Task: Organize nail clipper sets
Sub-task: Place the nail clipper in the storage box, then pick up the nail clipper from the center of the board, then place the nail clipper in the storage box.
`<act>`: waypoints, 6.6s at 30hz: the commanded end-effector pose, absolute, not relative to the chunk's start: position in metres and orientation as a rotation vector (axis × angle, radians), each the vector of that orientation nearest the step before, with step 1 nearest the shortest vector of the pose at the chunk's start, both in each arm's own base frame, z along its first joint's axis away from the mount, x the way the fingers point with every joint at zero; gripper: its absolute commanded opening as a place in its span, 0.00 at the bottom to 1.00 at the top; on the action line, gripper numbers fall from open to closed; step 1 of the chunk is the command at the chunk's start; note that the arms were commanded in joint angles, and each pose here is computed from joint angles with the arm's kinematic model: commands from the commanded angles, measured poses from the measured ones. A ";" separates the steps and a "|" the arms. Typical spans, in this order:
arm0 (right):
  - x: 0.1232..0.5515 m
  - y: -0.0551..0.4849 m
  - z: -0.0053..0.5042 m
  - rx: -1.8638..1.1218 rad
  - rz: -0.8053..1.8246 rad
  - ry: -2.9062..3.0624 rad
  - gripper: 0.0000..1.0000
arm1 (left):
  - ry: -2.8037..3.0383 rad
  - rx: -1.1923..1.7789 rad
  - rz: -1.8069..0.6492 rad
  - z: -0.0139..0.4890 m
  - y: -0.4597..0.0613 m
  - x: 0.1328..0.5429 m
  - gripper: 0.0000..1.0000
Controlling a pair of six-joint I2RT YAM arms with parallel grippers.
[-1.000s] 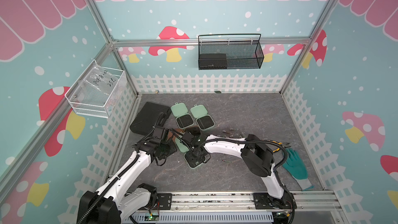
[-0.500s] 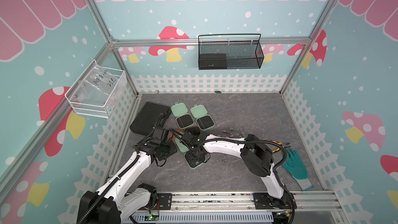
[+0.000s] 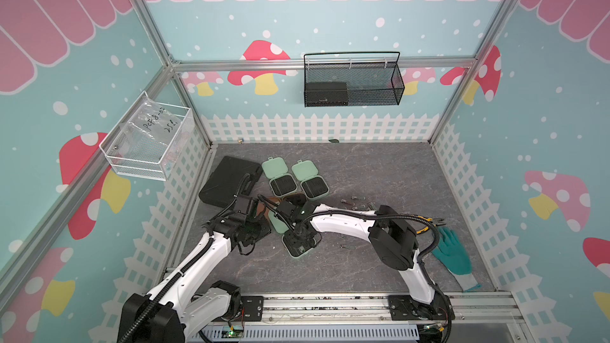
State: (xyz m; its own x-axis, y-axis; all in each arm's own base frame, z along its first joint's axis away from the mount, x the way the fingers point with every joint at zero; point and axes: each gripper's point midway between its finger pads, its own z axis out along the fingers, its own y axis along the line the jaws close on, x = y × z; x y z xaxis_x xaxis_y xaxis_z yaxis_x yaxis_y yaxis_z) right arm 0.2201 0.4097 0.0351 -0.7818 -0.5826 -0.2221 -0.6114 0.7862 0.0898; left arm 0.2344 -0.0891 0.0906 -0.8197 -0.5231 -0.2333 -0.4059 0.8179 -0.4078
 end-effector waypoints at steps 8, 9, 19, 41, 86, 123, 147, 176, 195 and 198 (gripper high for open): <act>0.217 0.413 0.042 -0.962 0.246 2.781 0.15 | 2.675 -0.720 -0.497 0.086 -0.089 0.234 0.33; 0.216 0.412 0.037 -0.966 0.241 2.789 0.13 | 2.675 -0.722 -0.499 0.085 -0.090 0.235 0.31; 0.202 0.404 0.002 -0.966 0.256 2.864 0.05 | 2.698 -0.718 -0.586 0.078 -0.102 0.236 0.17; 0.269 0.346 0.130 -0.685 0.337 2.588 0.12 | 2.830 -0.705 -0.719 0.040 -0.153 0.230 0.00; 0.200 0.231 0.046 -1.053 0.307 2.810 0.54 | 2.939 -0.717 -0.553 0.012 -0.155 0.215 0.00; 0.199 0.228 0.014 -1.119 0.092 2.911 0.00 | 2.940 -0.723 -0.570 0.009 -0.158 0.215 0.00; 0.226 0.392 0.039 -1.040 0.740 2.785 0.00 | 2.932 -0.723 -0.586 0.006 -0.160 0.216 0.00; 0.211 0.385 0.039 -0.976 0.729 2.847 0.00 | 2.948 -0.722 -0.599 0.000 -0.162 0.215 0.00; 0.222 0.361 0.008 -0.924 0.444 2.912 0.00 | 2.955 -0.722 -0.597 -0.002 -0.161 0.212 0.00; 0.228 0.359 0.013 -0.931 0.401 2.900 0.00 | 2.955 -0.721 -0.596 -0.002 -0.160 0.211 0.00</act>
State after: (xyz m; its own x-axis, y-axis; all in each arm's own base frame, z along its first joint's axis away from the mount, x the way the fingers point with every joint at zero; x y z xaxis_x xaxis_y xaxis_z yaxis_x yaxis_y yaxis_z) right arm 0.2186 0.3819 0.0321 -0.8089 -0.5559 -0.1915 -0.5854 0.7312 0.3502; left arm 0.2299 -0.1730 0.0229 -0.8968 -0.4422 0.0160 -0.3995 0.7936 -0.4588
